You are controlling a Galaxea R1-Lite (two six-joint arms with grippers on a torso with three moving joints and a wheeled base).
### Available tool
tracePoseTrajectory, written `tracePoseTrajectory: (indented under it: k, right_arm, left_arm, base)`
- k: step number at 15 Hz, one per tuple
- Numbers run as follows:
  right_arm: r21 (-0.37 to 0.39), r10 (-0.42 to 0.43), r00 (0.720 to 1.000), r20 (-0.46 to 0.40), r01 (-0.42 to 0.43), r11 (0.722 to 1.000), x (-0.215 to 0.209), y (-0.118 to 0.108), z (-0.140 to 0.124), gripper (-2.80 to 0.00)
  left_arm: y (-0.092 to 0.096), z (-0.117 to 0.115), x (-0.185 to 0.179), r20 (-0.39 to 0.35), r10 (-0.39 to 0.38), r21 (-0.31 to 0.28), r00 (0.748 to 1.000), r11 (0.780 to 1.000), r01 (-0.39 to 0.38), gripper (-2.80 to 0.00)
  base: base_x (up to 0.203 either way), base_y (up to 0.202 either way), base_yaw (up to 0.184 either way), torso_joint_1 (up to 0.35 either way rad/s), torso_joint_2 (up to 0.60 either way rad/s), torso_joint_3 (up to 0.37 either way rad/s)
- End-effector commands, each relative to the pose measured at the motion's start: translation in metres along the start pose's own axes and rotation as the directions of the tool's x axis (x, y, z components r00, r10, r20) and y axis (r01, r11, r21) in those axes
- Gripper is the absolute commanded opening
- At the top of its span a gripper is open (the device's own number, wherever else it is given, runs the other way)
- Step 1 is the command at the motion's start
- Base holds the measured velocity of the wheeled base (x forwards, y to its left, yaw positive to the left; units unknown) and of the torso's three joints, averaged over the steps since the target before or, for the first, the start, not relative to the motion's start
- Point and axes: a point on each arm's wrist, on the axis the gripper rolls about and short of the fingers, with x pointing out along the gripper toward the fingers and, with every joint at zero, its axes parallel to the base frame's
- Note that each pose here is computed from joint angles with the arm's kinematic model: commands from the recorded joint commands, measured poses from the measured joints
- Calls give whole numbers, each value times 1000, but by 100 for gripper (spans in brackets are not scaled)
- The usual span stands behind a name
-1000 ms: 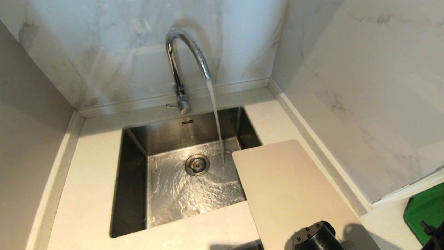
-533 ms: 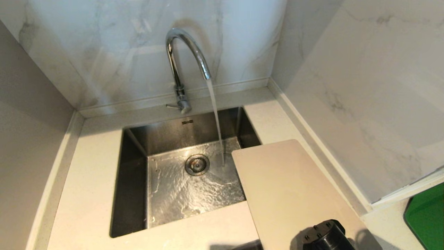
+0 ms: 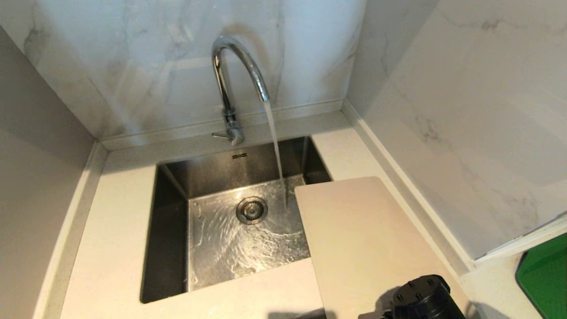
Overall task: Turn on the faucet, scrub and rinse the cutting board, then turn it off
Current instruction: Pick up the cutting board
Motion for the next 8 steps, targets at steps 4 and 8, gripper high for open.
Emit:
tracePoseTrajectory:
  k: [4,8]
  right_arm:
    - [-33,-38,999,6,38,999,-13,5,-8,-280]
    - [-118,-100,995,-10,98,988,-21,-1,-10,-280]
  left_arm:
    - [0,0,0,-2,0,-1,1000,1000,0,-280]
    - [0,0,0,-2,0,-1,1000,1000,0,-280]
  base:
    - [0,0,0,0,0,0]
    - [0,0,0,0,0,0]
